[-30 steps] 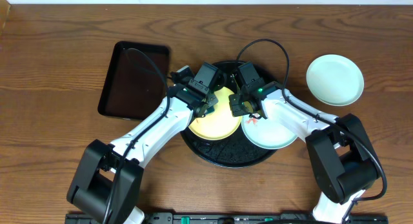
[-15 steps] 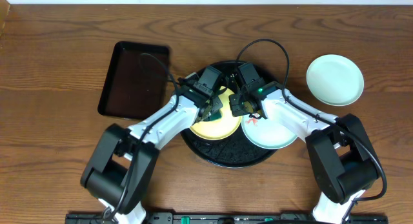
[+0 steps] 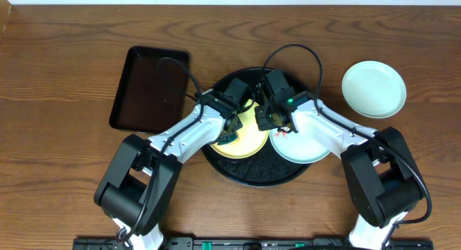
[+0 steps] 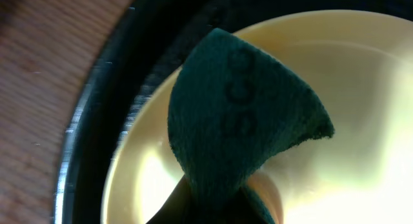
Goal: Clean dirty plates on tray and stack at the side
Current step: 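Scrub the yellow plate with the sponge while the right gripper holds it, then withdraw the sponge with the left gripper back over the black tray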
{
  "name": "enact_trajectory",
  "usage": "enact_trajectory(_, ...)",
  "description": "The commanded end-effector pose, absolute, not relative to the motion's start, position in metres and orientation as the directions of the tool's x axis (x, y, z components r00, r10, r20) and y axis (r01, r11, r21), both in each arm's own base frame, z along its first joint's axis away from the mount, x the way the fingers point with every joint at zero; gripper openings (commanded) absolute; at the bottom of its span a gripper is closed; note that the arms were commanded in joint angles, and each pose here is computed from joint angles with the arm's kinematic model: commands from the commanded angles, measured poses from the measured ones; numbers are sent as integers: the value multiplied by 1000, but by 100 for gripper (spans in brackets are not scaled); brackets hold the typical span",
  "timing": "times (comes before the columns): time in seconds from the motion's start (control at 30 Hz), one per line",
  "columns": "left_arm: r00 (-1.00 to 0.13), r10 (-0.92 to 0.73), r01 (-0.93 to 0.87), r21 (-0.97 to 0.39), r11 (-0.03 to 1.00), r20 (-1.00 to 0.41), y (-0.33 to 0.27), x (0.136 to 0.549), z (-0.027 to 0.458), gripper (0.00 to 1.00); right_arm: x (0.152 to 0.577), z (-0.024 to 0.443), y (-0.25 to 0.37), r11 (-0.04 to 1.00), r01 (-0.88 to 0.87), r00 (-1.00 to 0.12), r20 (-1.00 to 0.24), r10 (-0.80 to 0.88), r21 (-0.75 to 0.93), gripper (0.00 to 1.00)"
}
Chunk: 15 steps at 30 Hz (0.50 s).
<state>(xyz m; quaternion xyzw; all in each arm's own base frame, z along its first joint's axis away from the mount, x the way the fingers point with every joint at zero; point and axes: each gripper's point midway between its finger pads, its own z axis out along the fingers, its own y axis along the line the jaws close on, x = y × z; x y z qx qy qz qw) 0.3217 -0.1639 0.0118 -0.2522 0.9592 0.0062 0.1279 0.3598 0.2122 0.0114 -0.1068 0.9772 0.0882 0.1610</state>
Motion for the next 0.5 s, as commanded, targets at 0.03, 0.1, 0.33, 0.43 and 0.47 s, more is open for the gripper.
enact_trajectory(0.03, -826, -473, -522, 101, 847, -307, -121, 318, 2, 8, 363, 8, 202, 975, -207, -926, -338, -167, 87, 1)
enact_trajectory(0.1, -817, -478, -532, 103, 840, -324, -115, 320, 11, 8, 363, 8, 202, 974, -210, -926, -338, -170, 85, 1)
enact_trajectory(0.33, -737, -463, -587, 127, 800, -493, -76, 326, 71, 8, 363, 8, 202, 974, -210, -926, -338, -170, 86, 1)
enact_trajectory(0.43, -694, -461, -605, 102, 790, -553, -63, 326, 101, 8, 361, 10, 207, 964, -246, -920, -338, -199, 101, 1)
enact_trajectory(0.47, -688, -457, -600, 86, 796, -564, -61, 327, 110, 8, 361, 12, 209, 959, -262, -916, -341, -212, 109, 1)
